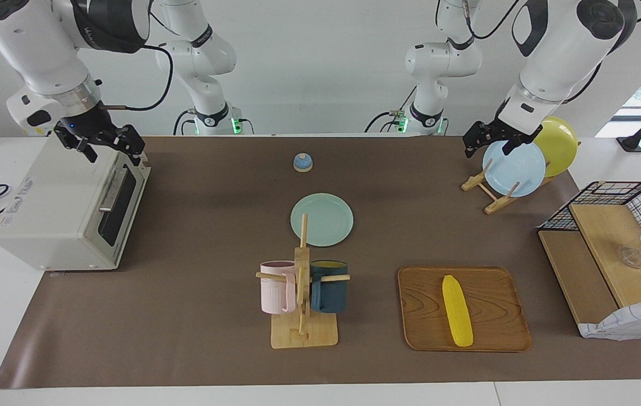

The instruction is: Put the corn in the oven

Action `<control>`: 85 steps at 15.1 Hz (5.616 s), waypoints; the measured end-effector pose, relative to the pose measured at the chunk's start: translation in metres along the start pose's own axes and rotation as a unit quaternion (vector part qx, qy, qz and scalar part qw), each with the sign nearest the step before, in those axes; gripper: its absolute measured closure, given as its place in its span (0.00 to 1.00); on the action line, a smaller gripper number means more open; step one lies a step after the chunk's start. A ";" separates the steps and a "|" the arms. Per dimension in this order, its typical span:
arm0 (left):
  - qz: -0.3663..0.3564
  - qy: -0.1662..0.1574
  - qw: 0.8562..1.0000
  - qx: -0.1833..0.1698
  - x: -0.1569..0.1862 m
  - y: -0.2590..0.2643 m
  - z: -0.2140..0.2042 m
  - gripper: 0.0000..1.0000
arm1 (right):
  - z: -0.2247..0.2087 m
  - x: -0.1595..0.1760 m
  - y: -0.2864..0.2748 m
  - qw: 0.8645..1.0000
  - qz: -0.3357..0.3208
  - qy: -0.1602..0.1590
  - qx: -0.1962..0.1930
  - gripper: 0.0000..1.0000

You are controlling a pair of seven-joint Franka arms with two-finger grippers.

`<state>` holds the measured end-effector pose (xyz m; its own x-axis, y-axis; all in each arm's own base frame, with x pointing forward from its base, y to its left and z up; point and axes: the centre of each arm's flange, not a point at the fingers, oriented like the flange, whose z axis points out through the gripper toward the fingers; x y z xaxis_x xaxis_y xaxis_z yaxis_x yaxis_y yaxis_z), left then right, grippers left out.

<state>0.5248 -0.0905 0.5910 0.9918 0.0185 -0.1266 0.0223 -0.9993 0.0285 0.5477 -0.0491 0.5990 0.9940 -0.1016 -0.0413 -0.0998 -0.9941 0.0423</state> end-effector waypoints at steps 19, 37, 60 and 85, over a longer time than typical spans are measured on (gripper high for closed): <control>0.012 0.033 0.999 -0.013 0.075 0.011 0.031 0.00 | 0.007 -0.003 -0.016 1.000 -0.015 -0.010 -0.001 0.00; 0.112 0.055 0.992 -0.011 0.257 0.070 0.239 0.00 | 0.095 -0.023 0.045 0.999 -0.025 0.025 0.005 0.99; 0.099 0.056 0.993 -0.024 0.242 0.068 0.188 0.46 | 0.131 -0.030 0.060 0.999 -0.048 0.006 -0.014 0.99; 0.011 0.075 0.995 -0.066 -0.057 0.338 0.291 0.46 | 0.231 0.000 -0.063 0.996 -0.080 0.038 -0.007 0.99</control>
<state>0.4395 -0.4384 0.3196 0.9996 0.0120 0.0248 0.0079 -0.9868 0.1616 0.5435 0.0051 0.3654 0.9977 0.0613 0.0275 0.0597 -0.9966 0.0560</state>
